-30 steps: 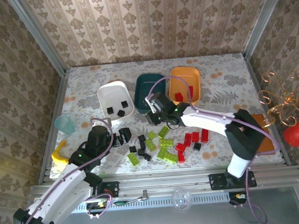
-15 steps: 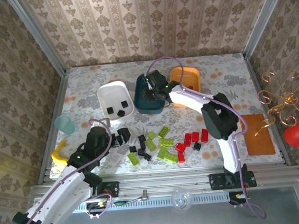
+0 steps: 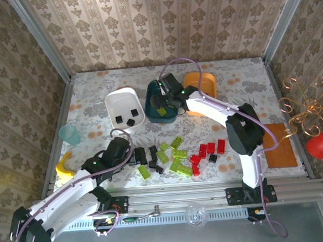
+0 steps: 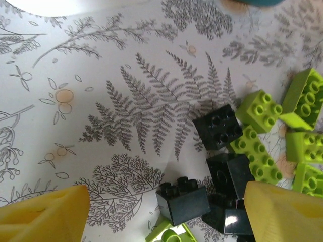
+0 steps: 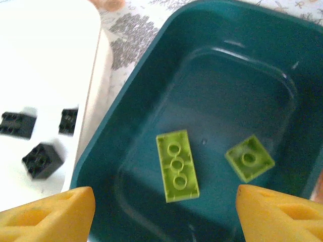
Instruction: Sort the legos into containers by color
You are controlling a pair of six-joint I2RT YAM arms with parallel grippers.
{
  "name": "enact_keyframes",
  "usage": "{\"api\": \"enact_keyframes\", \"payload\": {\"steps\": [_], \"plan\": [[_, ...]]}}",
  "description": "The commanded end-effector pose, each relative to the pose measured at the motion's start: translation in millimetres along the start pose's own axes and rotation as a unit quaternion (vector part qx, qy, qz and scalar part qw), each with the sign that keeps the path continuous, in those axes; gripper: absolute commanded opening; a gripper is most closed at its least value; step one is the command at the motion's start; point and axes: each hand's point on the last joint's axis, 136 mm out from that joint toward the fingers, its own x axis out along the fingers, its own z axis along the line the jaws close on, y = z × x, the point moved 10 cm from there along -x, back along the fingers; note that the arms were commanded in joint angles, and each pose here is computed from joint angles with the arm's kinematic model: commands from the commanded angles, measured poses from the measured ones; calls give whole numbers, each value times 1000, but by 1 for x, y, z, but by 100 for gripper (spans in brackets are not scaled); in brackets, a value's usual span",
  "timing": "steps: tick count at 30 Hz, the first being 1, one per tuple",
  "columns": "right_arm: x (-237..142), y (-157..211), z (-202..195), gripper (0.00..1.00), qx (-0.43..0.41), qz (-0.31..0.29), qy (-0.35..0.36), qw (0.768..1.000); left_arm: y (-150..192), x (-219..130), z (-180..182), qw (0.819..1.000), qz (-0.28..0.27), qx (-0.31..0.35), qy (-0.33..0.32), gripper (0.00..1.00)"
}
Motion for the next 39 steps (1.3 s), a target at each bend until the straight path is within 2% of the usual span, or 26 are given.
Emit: {"api": "enact_keyframes", "payload": {"steps": [1, 4, 7, 13, 20, 26, 29, 34, 39], "plan": [[-24, 14, 5, 75, 6, -21, -11, 1000, -2, -1, -10, 999, 5, 37, -32, 84], [-34, 37, 0, 75, 13, -19, -14, 1000, 1, 5, -20, 994, 24, 84, -67, 86], [-45, 52, -5, 75, 19, -21, -18, 999, 1, 16, -28, 989, 45, 106, -93, 81], [-58, 62, -12, 75, 8, -23, -5, 1000, 0, 35, -37, 988, 61, 100, -95, 79], [-61, 66, -15, 75, 5, -26, 0, 1000, 11, 52, -33, 987, 92, 84, -101, 70], [-61, 67, -18, 76, 7, -28, 2, 1000, 18, 54, -27, 989, 97, 63, -91, 67], [-62, 66, -18, 76, 8, -31, 2, 999, 24, 57, -24, 989, 104, 55, -93, 61], [-62, 67, -21, 76, 12, -30, 6, 999, 32, 60, -18, 988, 110, 46, -95, 60], [-64, 68, -24, 76, 15, -33, 11, 999, 28, 58, -20, 992, 90, 40, -80, 47]]}}
